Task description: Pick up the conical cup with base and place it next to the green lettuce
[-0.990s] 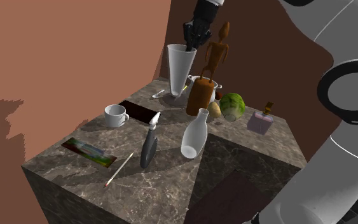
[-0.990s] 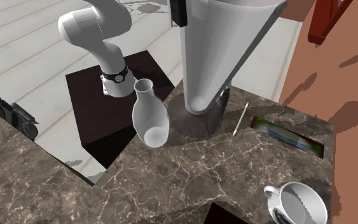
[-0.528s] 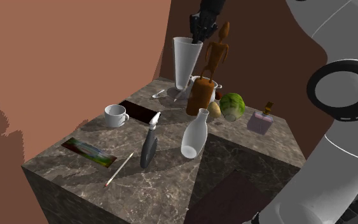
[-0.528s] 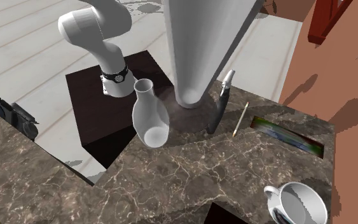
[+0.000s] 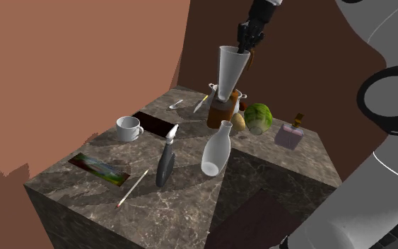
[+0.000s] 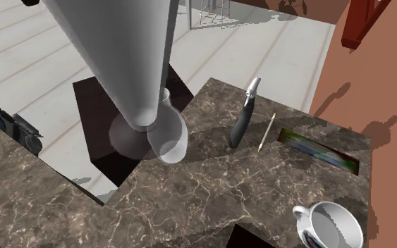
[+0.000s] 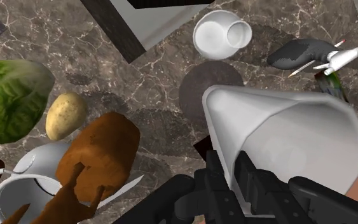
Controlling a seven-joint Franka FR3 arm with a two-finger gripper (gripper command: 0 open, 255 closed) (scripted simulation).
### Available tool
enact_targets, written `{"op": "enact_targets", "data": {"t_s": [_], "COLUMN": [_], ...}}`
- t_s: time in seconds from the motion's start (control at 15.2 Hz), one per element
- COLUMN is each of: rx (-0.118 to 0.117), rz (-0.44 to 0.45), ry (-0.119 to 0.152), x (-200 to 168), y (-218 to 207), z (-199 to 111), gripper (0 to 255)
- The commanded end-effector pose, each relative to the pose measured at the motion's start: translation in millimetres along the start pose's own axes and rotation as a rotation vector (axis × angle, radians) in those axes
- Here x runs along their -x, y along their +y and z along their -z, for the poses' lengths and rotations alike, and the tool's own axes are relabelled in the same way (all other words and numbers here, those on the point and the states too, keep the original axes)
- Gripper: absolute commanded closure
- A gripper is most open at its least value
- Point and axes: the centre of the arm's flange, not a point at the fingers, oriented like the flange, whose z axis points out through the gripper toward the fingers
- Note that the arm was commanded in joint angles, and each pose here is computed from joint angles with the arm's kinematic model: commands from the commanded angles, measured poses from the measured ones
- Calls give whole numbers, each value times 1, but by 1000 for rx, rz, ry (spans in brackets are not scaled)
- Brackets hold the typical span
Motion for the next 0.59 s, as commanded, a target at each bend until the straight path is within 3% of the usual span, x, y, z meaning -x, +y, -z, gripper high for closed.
{"op": "enact_targets", "data": {"t_s": [0.0,0.53], "rx": [0,0], "rz": [2,2], "ry": [1,1], "x": [5,28], "y": [24,126], "z": [3,15], "gripper": [255,255]}}
